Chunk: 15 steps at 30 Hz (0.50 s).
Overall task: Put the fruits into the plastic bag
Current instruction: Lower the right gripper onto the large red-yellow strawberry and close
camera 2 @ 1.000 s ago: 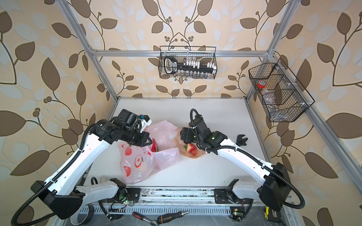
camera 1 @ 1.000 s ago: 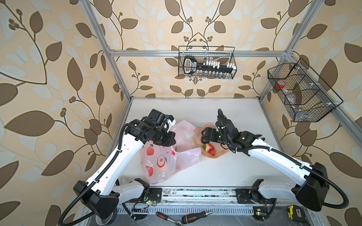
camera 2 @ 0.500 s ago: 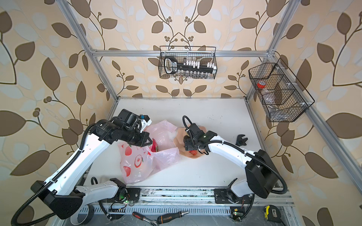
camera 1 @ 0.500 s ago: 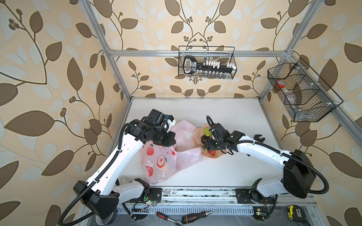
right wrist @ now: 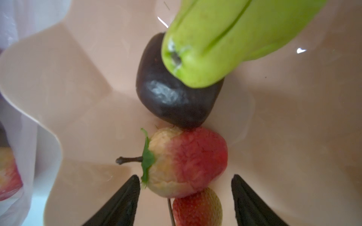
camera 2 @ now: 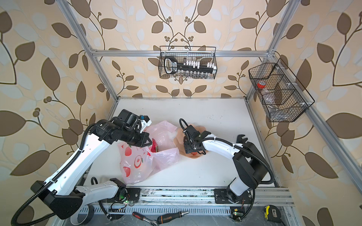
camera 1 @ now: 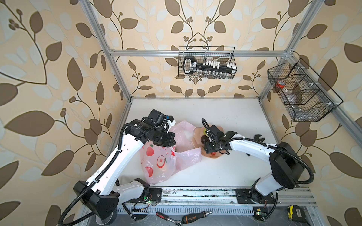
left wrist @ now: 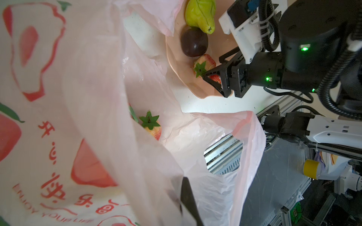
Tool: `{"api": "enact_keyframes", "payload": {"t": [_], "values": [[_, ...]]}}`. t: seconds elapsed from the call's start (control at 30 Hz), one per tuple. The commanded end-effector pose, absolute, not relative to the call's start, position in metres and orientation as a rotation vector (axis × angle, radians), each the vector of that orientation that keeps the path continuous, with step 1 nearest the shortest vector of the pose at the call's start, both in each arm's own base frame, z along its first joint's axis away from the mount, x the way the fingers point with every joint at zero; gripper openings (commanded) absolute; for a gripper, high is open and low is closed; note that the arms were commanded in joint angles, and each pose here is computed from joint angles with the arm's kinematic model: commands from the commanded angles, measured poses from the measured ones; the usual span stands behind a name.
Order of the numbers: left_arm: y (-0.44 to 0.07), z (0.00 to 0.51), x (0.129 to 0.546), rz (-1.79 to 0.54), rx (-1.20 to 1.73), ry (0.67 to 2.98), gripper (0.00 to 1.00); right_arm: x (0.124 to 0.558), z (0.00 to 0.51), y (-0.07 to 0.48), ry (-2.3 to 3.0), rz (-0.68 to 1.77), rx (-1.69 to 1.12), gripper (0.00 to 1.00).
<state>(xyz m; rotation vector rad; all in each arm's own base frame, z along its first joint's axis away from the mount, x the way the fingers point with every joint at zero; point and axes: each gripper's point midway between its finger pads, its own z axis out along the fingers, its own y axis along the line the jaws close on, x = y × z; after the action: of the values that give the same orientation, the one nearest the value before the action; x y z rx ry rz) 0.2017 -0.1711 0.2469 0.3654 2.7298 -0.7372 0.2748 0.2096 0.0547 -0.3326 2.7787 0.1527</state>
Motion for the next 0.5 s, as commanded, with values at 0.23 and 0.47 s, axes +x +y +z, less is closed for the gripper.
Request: {"api": "enact_keyframes", "payload": {"t": [0.23, 0.47], "values": [[-0.17, 0.248, 0.196, -0.751, 0.382, 2.727, 0.0, 0.281, 0.034, 0.21, 2.8, 0.114, -0.397, 0.74], [-0.169, 0.247, 0.196, -0.749, 0.381, 2.73, 0.0, 0.286, 0.029, 0.211, 2.801, 0.113, -0.407, 0.68]]}}
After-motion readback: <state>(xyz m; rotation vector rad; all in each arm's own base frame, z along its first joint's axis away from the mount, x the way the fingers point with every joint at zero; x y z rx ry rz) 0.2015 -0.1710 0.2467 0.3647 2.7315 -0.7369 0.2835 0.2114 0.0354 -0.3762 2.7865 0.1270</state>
